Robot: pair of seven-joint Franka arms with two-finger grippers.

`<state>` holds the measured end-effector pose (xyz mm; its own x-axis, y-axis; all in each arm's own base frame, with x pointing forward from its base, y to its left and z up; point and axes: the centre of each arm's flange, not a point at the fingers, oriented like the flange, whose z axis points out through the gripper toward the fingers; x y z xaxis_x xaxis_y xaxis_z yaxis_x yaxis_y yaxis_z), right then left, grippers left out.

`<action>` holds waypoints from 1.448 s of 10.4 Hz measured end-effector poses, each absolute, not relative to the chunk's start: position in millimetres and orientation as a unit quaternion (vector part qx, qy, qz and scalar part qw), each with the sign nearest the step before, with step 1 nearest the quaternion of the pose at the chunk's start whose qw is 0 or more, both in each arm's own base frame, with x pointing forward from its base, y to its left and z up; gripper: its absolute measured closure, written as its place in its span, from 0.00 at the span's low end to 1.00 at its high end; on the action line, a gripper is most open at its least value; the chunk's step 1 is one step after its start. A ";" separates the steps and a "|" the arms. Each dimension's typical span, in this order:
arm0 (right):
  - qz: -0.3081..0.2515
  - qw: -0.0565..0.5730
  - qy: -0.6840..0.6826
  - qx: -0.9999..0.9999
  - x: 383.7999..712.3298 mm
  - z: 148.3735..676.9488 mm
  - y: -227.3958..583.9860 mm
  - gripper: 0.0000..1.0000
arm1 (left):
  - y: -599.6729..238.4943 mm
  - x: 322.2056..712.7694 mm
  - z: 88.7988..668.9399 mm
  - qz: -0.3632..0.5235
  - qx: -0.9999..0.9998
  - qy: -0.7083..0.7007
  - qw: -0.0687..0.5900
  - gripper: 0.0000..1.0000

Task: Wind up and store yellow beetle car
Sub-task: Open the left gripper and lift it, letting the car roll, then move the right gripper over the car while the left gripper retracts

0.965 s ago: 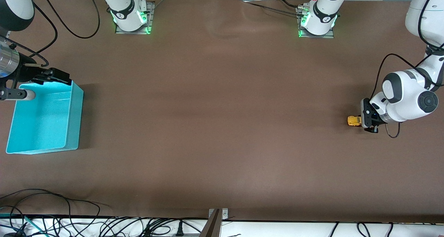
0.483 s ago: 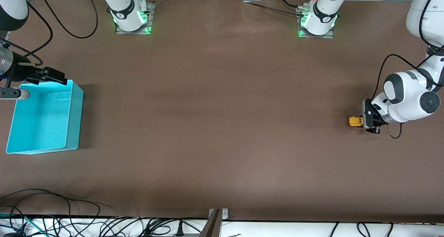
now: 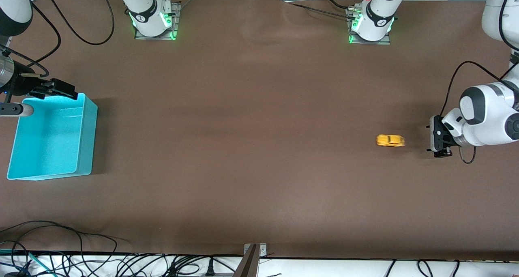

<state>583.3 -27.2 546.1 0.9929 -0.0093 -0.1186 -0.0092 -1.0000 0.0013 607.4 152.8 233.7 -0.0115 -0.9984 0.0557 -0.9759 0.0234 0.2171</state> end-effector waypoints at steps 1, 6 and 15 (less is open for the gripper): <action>-0.056 0.001 -0.004 0.998 584.2 546.5 -27.0 0.00 | 147.4 611.5 248.9 -0.068 0.704 -0.699 0.108 0.00; -0.065 0.001 -0.001 0.998 589.3 533.5 -24.4 0.00 | 111.3 610.3 338.4 -0.109 0.770 -0.617 0.125 0.00; -0.074 -0.002 0.077 0.994 591.6 524.5 4.1 0.00 | 40.5 609.3 441.3 -0.157 0.868 -0.460 0.106 0.00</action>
